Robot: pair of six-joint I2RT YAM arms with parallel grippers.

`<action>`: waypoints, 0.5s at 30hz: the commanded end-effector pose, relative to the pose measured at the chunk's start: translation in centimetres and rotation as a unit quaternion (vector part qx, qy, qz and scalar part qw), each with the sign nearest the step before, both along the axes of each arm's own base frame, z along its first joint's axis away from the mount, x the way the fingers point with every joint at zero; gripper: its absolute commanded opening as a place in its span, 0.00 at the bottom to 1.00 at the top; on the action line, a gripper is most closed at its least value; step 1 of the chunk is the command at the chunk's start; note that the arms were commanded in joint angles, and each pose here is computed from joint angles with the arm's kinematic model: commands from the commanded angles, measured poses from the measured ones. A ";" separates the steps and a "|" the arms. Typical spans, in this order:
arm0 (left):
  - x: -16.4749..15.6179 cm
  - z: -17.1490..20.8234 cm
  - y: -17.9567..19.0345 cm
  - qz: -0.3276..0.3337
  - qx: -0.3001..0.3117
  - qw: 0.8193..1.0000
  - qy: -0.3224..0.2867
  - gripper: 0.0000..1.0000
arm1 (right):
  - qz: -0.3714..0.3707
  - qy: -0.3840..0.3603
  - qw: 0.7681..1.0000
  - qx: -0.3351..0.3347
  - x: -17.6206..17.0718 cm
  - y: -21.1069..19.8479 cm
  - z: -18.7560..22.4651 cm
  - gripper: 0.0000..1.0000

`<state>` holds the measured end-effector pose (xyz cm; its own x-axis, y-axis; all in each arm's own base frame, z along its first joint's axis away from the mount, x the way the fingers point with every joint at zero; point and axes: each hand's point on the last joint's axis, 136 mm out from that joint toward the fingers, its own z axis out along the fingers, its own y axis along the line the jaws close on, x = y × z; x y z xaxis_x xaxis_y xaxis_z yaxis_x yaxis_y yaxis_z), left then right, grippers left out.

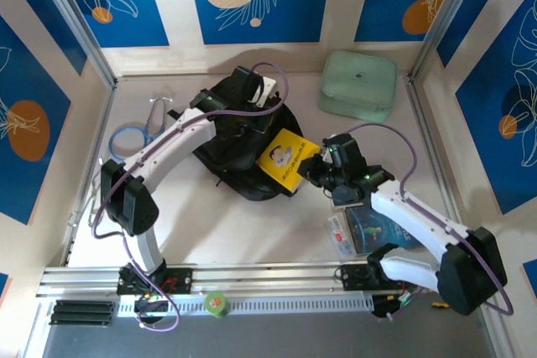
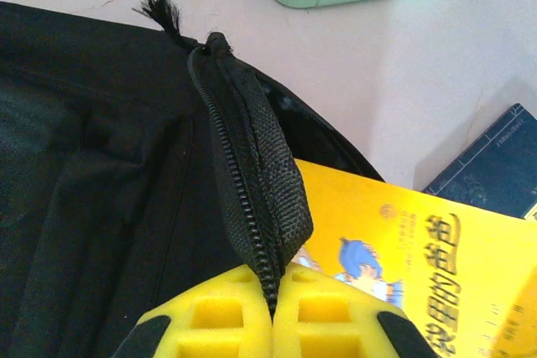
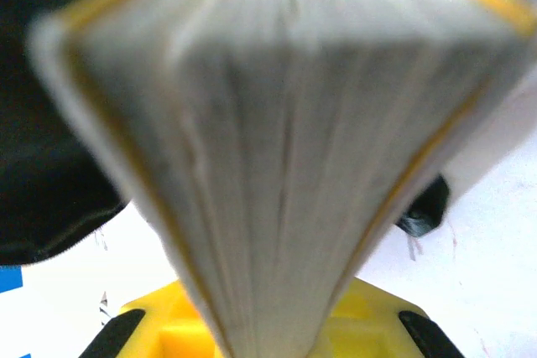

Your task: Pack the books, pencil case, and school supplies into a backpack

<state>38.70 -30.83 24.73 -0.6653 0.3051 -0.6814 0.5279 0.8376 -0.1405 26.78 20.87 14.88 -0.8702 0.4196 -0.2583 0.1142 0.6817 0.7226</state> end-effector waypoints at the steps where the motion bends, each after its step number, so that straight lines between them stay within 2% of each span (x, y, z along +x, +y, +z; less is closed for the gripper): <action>1: -0.2 6.6 -0.5 -0.018 -0.071 0.995 -0.061 0.00 | 0.020 -0.098 0.992 0.078 3.7 3.3 6.5 0.09; 8: -0.7 7.9 -0.2 -0.019 -0.076 0.994 -0.073 0.00 | 0.046 -0.138 0.978 0.150 6.4 6.6 9.7 0.09; 12: -0.8 7.8 -0.6 -0.025 -0.083 0.994 -0.067 0.00 | 0.029 -0.116 0.982 0.143 8.1 7.3 7.8 0.09; 15: -0.5 7.5 -0.6 -0.023 -0.082 0.994 -0.065 0.00 | 0.023 -0.116 0.987 0.113 9.7 8.5 5.9 0.09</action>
<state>37.74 -31.02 28.04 -0.6252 0.2739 -0.7308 0.5606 0.8091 -0.1764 34.46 27.35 17.73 -0.8536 0.4428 -0.2743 0.0116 0.5427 0.8398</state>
